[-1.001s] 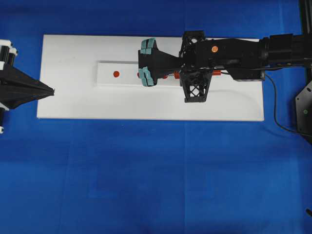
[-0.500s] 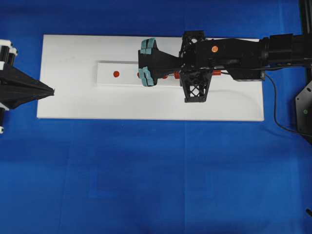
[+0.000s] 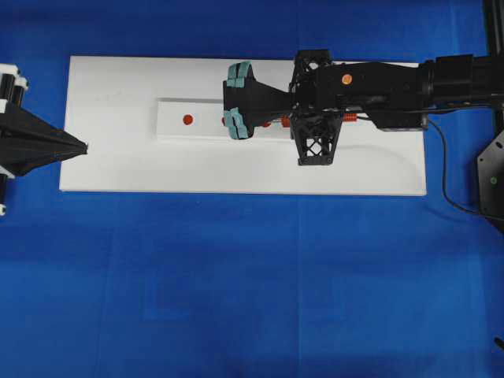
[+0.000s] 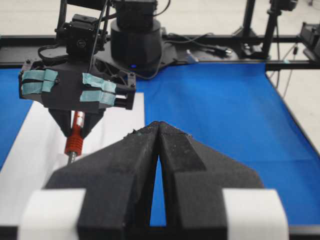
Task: Touch the tip of the soldering iron to the mark.
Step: 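Lift the iron and move it right toward the right dot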
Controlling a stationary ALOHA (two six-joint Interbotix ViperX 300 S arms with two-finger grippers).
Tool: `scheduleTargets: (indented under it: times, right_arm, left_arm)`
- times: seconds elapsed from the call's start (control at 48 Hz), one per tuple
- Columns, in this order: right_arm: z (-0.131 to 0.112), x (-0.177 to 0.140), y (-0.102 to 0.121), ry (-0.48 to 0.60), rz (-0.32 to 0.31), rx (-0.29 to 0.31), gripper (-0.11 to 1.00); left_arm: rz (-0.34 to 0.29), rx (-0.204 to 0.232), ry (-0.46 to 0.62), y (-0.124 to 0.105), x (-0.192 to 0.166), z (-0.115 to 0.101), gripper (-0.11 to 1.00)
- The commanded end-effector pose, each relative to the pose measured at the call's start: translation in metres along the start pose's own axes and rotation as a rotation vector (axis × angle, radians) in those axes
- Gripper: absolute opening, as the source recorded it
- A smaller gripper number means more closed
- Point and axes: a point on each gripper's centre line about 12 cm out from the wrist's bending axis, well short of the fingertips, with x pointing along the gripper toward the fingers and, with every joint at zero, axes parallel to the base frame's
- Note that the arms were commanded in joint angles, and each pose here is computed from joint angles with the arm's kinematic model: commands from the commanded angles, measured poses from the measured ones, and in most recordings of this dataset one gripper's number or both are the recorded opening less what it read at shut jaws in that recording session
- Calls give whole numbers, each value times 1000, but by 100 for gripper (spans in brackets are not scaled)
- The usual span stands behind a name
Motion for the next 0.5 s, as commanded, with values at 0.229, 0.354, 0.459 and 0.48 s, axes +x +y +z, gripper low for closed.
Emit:
scheduleTargets:
  times: [0.229, 0.354, 0.459, 0.48]
  right_arm:
    - [11, -77, -15, -153, -16, 39, 7]
    - [12, -100, -21, -189, -31, 48, 7]
    - [11, -108, -23, -190, -42, 48, 7]
    - [11, -109, -24, -188, -44, 48, 7]
  left_arm:
    - [-2, -11, -2, 0, 2, 3, 0]
    - [-3, -12, 2, -1, 2, 2, 0]
    - [-1, -12, 3, 0, 2, 2, 0]
    - [-2, -11, 2, 0, 2, 2, 0]
